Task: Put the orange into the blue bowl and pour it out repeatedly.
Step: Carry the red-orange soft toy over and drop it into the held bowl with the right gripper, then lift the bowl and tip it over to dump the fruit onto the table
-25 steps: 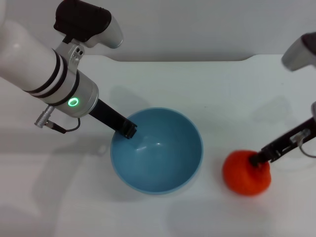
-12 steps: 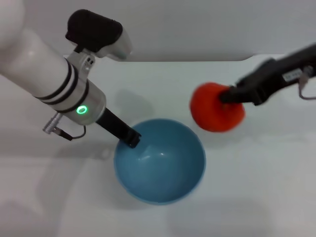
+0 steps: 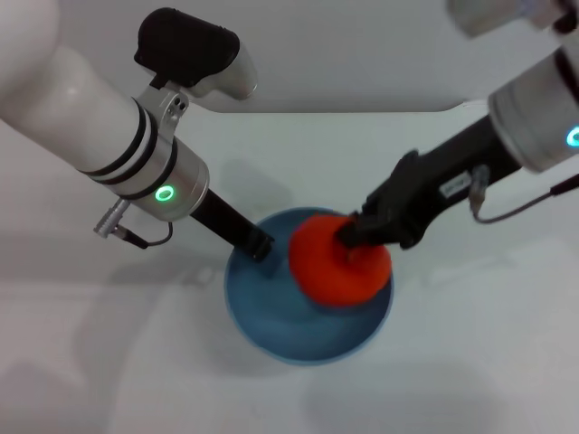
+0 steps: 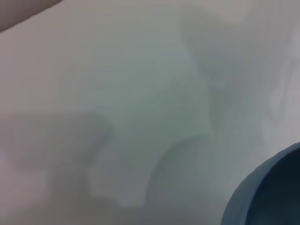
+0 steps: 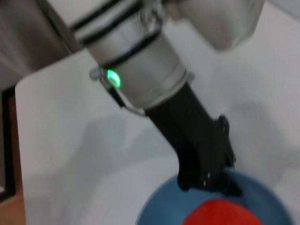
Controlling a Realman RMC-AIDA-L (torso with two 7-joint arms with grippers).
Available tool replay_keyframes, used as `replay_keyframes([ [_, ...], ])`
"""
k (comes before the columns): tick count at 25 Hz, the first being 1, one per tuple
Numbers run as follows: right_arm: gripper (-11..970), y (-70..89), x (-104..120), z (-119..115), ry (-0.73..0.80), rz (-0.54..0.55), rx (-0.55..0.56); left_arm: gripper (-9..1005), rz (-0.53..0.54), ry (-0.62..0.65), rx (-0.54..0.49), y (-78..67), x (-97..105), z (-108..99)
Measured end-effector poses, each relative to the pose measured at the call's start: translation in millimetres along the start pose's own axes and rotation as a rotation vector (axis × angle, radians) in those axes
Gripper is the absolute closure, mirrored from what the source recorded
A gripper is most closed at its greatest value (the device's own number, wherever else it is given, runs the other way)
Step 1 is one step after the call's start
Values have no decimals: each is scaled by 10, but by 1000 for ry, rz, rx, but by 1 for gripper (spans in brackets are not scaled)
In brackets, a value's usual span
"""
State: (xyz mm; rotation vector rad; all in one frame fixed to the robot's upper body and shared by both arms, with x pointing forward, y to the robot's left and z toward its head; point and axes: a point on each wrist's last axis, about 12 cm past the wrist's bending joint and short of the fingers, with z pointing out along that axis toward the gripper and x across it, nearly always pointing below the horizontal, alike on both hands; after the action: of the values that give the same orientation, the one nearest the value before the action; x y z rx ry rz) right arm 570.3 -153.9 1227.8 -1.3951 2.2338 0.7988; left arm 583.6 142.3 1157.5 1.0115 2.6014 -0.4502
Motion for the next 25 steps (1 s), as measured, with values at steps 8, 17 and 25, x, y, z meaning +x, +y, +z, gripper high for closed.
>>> replay_keyframes([
  [8,826,-29,30,116,31,3,27,997,17,-18,-3,-17,-55,-23],
  [17,534,-246,186,-106,7,212,151,997,-8,-96,-42,103,-32,-60],
  [25,461,-434,784,-566,-90,494,242,998,61,-263,-123,201,17,-225],
])
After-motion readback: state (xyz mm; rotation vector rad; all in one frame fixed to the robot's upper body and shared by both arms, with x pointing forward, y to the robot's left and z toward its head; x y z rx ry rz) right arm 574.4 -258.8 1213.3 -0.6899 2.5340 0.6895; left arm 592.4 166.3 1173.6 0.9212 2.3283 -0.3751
